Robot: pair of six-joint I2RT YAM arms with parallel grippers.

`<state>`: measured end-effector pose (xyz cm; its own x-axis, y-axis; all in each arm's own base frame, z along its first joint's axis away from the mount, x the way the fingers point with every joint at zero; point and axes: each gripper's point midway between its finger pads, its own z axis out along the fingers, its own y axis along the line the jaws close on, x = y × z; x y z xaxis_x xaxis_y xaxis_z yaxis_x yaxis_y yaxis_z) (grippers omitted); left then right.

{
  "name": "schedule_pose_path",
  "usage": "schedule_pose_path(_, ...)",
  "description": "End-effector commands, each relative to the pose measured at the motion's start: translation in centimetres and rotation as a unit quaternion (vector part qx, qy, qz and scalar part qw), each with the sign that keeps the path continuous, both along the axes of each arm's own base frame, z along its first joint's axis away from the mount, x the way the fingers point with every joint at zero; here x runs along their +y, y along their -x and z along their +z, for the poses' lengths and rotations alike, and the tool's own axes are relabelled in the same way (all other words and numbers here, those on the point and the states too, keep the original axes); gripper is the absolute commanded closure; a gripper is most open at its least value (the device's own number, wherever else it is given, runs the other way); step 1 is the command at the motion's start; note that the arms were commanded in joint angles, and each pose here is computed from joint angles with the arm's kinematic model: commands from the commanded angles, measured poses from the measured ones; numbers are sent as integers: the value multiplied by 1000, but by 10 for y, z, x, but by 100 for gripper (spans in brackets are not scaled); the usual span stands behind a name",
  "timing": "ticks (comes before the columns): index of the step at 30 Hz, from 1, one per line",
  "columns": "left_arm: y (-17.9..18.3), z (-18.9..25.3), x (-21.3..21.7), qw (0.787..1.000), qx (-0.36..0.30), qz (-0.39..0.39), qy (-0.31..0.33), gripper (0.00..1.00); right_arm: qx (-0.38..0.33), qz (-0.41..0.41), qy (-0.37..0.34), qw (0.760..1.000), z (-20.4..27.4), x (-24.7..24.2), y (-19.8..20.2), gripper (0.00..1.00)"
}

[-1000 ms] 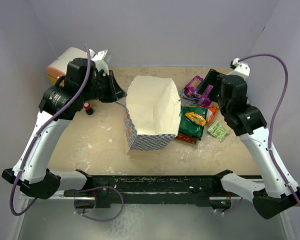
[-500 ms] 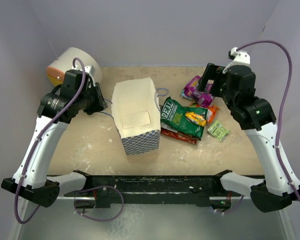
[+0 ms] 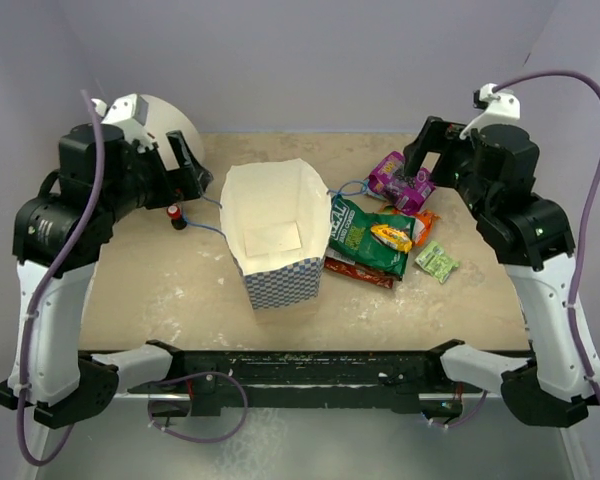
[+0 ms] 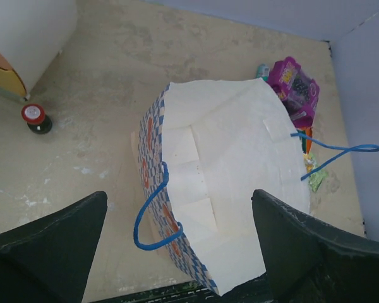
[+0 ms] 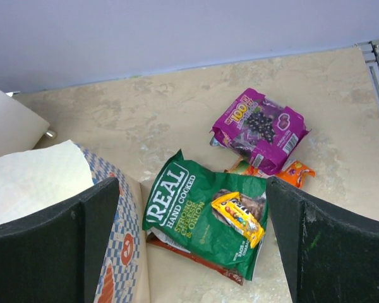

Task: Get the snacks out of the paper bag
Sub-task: Reset both arms

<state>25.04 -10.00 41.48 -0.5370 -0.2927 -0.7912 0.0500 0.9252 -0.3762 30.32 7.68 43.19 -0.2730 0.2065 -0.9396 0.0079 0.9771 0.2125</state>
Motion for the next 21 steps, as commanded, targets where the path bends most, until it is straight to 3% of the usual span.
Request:
schedule_pose_path(1, 12, 55, 16, 993, -115, 2, -8, 1, -66, 17, -18, 998, 36, -6, 27, 0)
schedule_pose_path(8, 34, 98, 45, 963, -266, 53, 9, 1, -158, 22, -51, 986, 62, -19, 61, 0)
schedule_pose_path(13, 47, 122, 72, 942, -316, 114, 8, 1, -200, 13, -57, 978, 87, -31, 82, 0)
schedule_pose_path(21, 54, 172, 87, 918, -371, 137, -16, 1, -231, -43, -68, 970, 131, -57, 96, 0)
